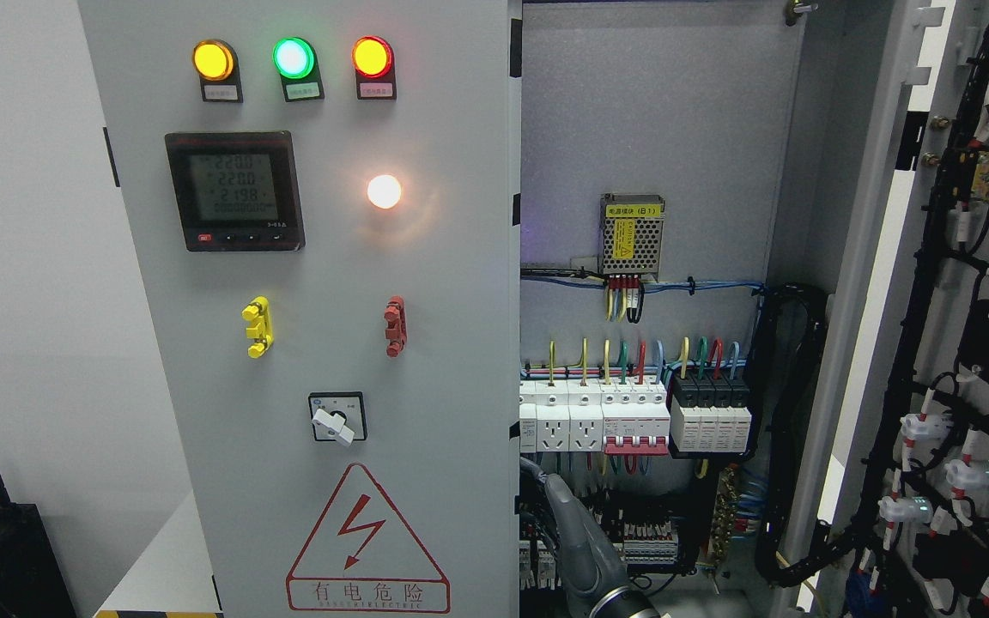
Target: Open door with both hands
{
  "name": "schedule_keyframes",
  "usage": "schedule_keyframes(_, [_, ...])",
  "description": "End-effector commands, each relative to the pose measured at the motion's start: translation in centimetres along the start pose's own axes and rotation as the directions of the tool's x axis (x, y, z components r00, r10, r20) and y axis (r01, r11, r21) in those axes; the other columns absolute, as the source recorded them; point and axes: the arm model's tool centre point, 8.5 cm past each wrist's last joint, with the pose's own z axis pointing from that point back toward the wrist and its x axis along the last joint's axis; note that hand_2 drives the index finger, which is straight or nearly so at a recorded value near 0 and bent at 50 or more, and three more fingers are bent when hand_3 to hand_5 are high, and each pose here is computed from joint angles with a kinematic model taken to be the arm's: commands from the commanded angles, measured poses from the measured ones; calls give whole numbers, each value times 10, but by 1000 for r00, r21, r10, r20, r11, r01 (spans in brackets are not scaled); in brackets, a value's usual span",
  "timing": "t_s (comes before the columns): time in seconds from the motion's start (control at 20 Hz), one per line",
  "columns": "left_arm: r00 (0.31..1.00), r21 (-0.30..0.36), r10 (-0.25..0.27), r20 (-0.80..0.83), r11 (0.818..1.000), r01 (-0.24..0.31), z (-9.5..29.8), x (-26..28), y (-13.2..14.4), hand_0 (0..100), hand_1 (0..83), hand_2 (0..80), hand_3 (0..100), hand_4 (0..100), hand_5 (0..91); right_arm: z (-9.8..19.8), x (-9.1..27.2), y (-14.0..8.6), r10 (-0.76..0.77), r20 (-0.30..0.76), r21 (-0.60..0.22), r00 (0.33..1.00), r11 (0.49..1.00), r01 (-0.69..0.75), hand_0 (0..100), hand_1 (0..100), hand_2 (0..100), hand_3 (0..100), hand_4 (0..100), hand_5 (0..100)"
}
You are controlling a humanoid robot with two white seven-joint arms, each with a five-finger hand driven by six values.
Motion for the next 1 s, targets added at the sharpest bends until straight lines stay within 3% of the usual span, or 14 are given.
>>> schedule_keyframes(0.0, [1000,0,0,1,1000,0,0,0,0,0,0,0,0,32,0,2,-3,-15,-8,-20,-9,1000,1000,7,0,0,0,0,0,0])
schedule_keyframes(0.95, [1000,0,-1,2,1000,1,0,0,0,0,0,0,0,32,0,-3,2,-16,-55,-18,18,998,998,55,0,0,0,0,0,0])
